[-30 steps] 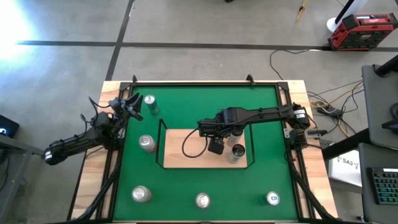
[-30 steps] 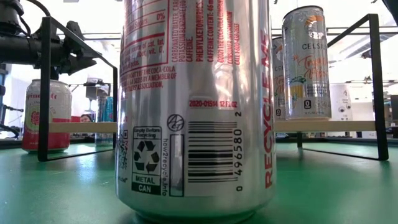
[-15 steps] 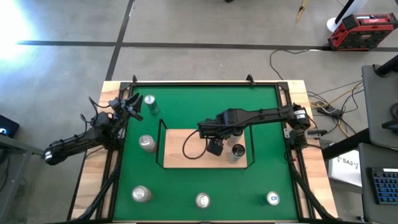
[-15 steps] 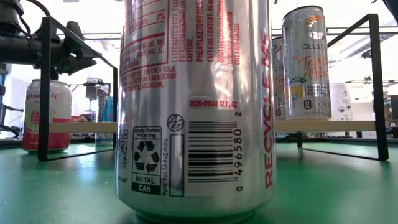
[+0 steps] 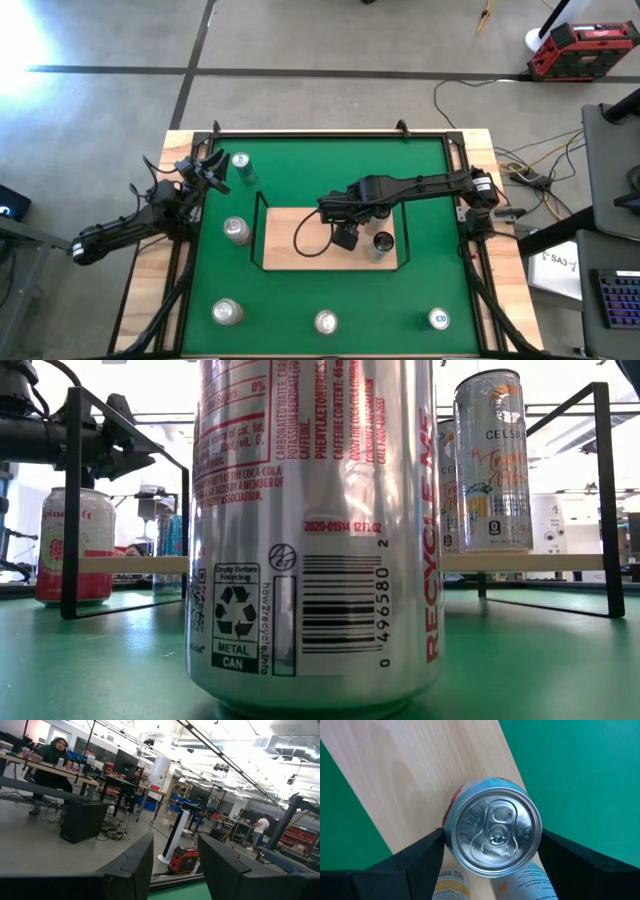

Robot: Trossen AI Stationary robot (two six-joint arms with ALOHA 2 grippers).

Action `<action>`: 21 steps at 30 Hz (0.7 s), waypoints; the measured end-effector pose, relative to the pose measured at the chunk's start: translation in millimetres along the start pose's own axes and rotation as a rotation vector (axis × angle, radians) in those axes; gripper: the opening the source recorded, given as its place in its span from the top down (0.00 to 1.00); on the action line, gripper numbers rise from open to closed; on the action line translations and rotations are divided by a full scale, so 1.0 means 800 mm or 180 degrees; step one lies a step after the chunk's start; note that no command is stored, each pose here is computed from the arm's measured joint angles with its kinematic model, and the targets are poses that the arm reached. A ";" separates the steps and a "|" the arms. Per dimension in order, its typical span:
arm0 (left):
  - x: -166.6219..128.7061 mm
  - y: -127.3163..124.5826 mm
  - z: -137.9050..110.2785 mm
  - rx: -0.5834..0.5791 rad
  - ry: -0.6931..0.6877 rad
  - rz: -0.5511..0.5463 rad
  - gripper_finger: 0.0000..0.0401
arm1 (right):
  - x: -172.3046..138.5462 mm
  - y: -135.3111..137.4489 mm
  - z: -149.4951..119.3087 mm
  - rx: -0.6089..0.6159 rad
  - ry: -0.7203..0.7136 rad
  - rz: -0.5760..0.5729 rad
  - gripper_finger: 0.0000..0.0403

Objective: Place canned beverage on shelf
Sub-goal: Adjust the red and silver soda can on the shelf

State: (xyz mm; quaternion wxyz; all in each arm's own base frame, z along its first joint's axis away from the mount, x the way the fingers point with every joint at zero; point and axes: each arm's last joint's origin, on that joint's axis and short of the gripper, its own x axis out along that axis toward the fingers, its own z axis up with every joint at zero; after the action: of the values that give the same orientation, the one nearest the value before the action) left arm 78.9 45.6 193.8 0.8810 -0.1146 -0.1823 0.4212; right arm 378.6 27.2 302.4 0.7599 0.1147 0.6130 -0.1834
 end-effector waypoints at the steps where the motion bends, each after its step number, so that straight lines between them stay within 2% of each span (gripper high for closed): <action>1: 0.000 0.000 0.000 0.0001 0.0001 -0.0001 0.66 | 0.000 0.000 0.000 -0.0001 -0.0002 -0.0001 0.28; 7: 0.000 0.000 0.000 -0.0001 0.0000 0.0000 0.66 | 0.000 0.001 0.000 -0.0006 -0.0011 -0.0007 0.22; 15: 0.000 0.000 0.000 0.0000 0.0001 0.0000 0.66 | -0.006 0.008 -0.006 -0.0064 -0.0047 0.0021 0.08; 21: 0.000 0.000 0.000 -0.0001 0.0000 0.0000 0.66 | -0.030 0.014 -0.019 -0.0153 -0.0258 -0.0026 0.05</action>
State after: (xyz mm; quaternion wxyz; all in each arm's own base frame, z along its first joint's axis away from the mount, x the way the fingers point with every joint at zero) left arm 78.9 45.6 193.8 0.8810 -0.1146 -0.1824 0.4211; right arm 365.7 47.0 321.8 0.7858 0.0864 0.5865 -0.1762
